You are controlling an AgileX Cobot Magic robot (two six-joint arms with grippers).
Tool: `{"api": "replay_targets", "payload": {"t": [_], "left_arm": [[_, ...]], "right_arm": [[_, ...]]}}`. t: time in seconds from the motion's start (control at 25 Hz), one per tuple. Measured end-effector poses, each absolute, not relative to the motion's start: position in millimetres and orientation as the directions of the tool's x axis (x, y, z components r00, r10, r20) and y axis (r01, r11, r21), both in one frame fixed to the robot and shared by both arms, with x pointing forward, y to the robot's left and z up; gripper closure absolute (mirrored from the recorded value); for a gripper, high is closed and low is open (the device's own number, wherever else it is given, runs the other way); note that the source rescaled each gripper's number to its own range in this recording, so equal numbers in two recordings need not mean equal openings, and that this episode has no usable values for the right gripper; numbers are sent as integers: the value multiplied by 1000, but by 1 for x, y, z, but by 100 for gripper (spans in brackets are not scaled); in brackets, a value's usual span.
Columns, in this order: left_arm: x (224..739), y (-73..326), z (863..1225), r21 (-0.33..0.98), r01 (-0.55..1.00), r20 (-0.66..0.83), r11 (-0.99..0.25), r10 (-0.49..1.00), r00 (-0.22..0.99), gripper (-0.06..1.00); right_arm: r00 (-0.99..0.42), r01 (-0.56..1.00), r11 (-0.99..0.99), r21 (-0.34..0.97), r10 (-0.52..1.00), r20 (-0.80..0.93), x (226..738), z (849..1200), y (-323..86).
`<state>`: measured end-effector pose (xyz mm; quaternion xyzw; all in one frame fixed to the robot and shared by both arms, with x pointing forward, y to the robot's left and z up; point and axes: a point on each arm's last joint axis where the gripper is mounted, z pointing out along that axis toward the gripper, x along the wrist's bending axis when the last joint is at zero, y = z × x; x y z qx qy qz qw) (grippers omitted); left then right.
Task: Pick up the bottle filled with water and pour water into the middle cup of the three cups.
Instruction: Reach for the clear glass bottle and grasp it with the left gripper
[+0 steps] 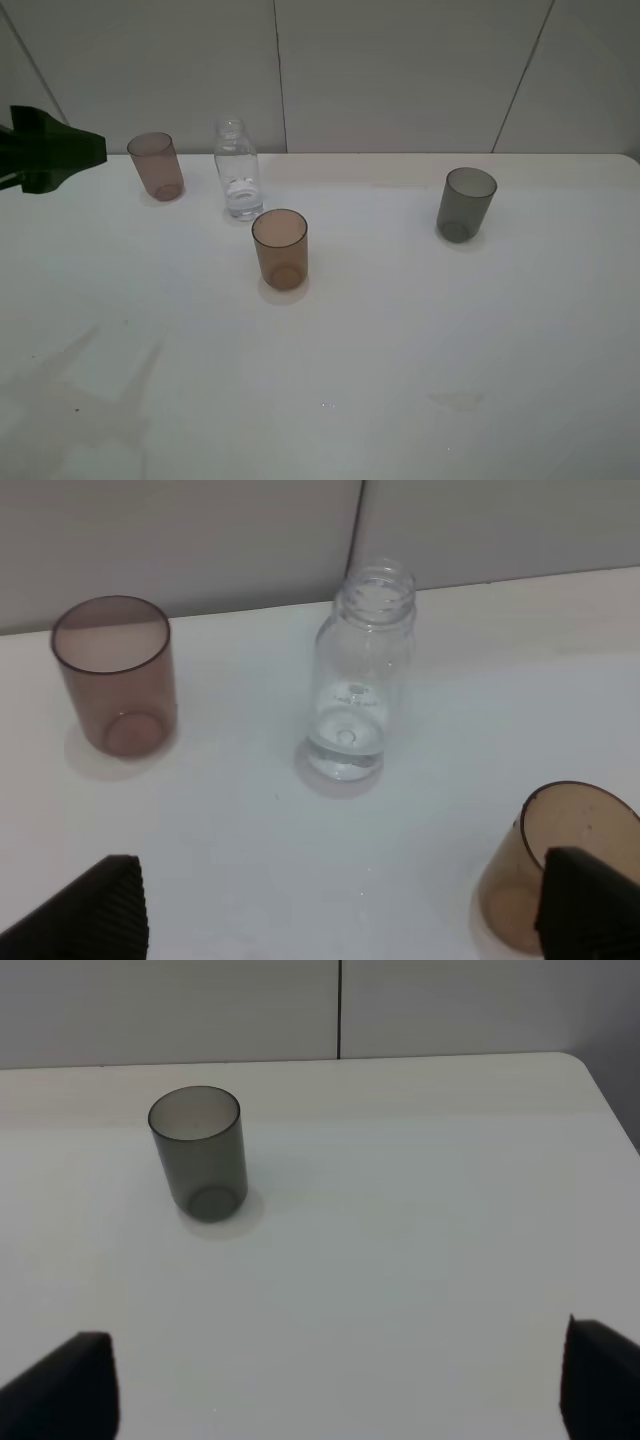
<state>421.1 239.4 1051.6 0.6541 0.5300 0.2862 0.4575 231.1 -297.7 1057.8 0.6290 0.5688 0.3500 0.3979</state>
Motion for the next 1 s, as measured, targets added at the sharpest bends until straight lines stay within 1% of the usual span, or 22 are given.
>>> {"api": "replay_targets", "payload": {"t": [0.2,0.36,0.52,0.68,0.8,1.0], "left_arm": [[461,224,1019,896,444,-144,15,956,257,-5],[488,215,997,922,381,-173,68,953,250,-5],[508,208,967,932,354,-177,80,952,250,-5],[524,203,937,955,280,-171,96,952,256,-5],[531,201,922,977,201,-121,66,954,273,-5],[546,196,908,982,185,-23,-32,957,289,-5]], "right_arm": [[108,437,-36,899,994,-12,231,1058,-298],[108,437,-36,899,994,-12,231,1058,-298],[108,437,-36,899,994,-12,231,1058,-298],[108,437,-36,899,994,-12,231,1058,-298],[108,437,-36,899,994,-12,231,1058,-298],[108,437,-36,899,994,-12,231,1058,-298]]}}
